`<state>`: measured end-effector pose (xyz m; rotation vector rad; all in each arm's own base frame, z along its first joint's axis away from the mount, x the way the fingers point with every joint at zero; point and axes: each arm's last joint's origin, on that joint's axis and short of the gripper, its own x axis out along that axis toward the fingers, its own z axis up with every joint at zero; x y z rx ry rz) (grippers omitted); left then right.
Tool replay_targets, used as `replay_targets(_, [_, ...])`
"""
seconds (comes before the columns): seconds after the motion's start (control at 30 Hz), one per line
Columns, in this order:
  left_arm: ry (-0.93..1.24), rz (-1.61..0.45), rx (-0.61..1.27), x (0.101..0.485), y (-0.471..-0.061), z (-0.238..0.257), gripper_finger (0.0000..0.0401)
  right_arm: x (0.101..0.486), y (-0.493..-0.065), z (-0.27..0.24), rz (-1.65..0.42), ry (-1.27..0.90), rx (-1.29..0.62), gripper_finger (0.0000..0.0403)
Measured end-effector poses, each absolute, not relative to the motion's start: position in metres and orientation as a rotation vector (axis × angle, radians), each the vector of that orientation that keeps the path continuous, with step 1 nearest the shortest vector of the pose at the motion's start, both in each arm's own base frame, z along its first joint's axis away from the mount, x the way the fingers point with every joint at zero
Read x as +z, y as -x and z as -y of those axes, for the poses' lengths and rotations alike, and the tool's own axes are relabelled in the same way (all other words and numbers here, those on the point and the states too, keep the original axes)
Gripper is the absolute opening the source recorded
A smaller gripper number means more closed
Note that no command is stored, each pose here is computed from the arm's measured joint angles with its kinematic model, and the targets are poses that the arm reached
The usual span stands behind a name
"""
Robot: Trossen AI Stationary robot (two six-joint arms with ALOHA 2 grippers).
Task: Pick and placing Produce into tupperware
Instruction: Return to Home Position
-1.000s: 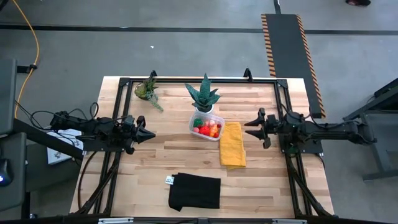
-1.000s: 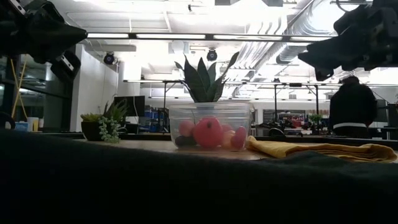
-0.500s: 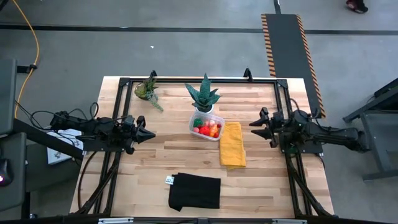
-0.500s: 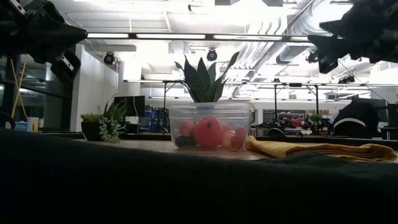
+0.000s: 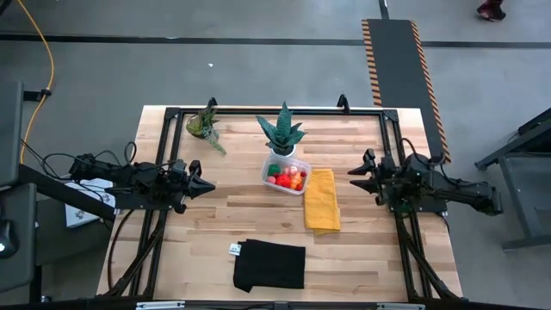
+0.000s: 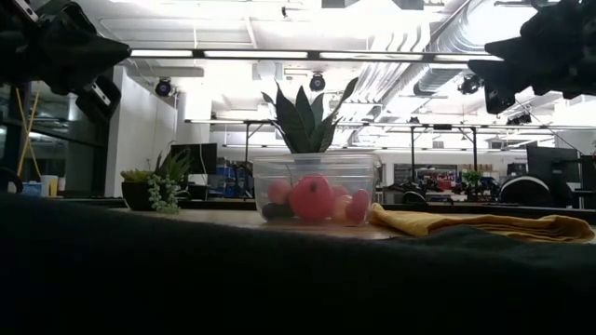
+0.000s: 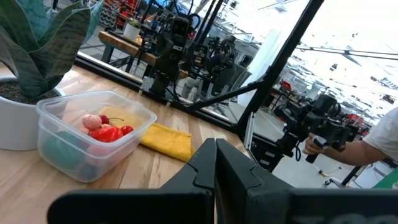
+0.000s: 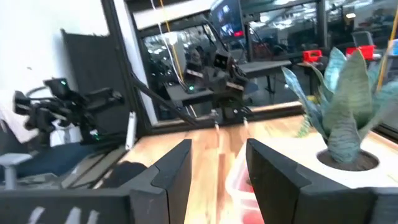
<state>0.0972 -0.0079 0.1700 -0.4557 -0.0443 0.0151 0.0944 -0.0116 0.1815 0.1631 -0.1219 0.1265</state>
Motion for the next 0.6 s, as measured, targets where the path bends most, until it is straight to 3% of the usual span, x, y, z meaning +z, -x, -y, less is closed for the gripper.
replay_targets(0.6, [0.456,0.045,0.015,0.1701,-0.0972,0.0079,0.0001,0.1708,-0.0958,0.0155,0.029,-0.172,-0.009,0.0142])
